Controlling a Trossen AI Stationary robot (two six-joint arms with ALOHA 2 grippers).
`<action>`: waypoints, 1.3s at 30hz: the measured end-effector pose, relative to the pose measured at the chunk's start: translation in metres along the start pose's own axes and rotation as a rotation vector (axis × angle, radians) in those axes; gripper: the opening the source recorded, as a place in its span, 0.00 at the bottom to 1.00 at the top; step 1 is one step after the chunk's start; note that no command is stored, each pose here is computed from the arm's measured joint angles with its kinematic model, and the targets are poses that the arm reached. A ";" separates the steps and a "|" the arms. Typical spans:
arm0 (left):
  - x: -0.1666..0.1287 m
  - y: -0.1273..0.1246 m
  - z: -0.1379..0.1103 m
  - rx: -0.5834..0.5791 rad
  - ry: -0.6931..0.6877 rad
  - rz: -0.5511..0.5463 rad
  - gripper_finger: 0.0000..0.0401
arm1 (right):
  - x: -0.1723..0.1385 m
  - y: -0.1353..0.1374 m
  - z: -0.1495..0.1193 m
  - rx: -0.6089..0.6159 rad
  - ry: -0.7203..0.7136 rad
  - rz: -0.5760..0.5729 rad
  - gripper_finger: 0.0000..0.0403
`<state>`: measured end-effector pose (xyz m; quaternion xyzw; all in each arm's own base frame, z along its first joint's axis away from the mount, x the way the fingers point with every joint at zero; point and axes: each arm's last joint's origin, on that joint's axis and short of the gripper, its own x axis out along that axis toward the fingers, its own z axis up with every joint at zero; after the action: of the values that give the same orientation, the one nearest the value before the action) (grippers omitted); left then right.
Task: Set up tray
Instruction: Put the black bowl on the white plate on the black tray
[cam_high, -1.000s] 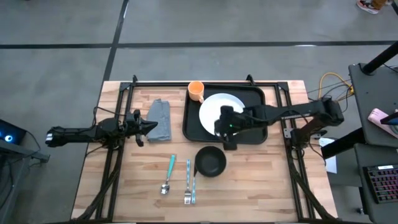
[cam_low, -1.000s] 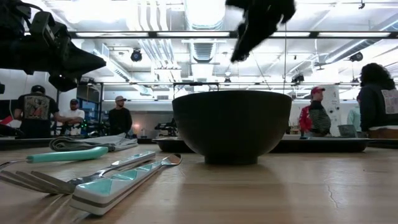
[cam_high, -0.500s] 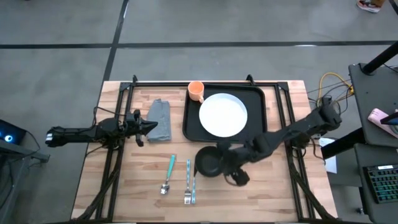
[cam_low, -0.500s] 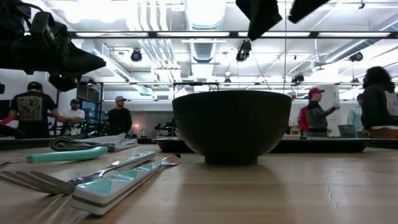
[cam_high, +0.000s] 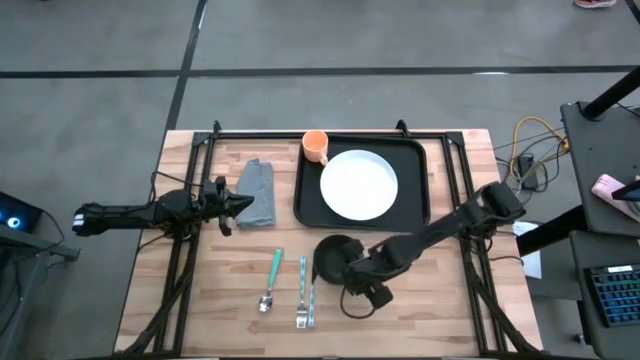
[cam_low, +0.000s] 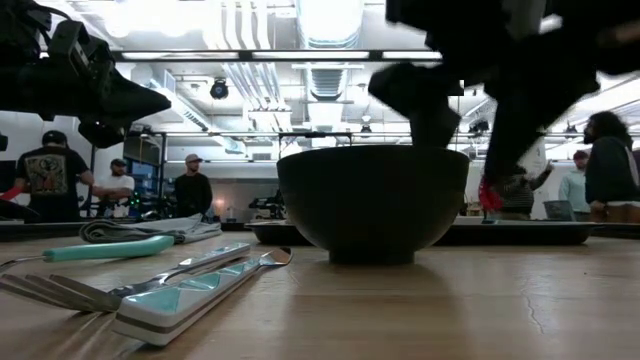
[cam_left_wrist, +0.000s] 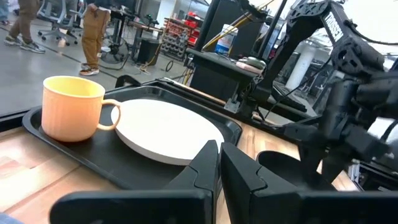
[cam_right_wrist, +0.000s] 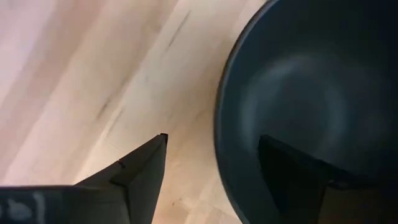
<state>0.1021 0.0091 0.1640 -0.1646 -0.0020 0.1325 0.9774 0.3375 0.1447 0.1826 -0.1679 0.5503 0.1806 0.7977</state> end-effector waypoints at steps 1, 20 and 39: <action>0.000 0.000 0.000 0.000 0.000 0.000 0.00 | 0.003 0.000 0.000 0.000 0.010 0.001 0.58; 0.000 0.000 0.000 0.000 0.000 0.000 0.00 | 0.008 -0.007 -0.001 0.093 0.020 -0.075 0.15; 0.000 0.000 0.000 0.000 0.000 0.000 0.00 | -0.078 -0.048 0.007 0.188 -0.057 -0.323 0.02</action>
<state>0.1021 0.0091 0.1640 -0.1646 -0.0019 0.1326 0.9774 0.3404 0.0982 0.2613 -0.1737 0.5079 0.0028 0.8437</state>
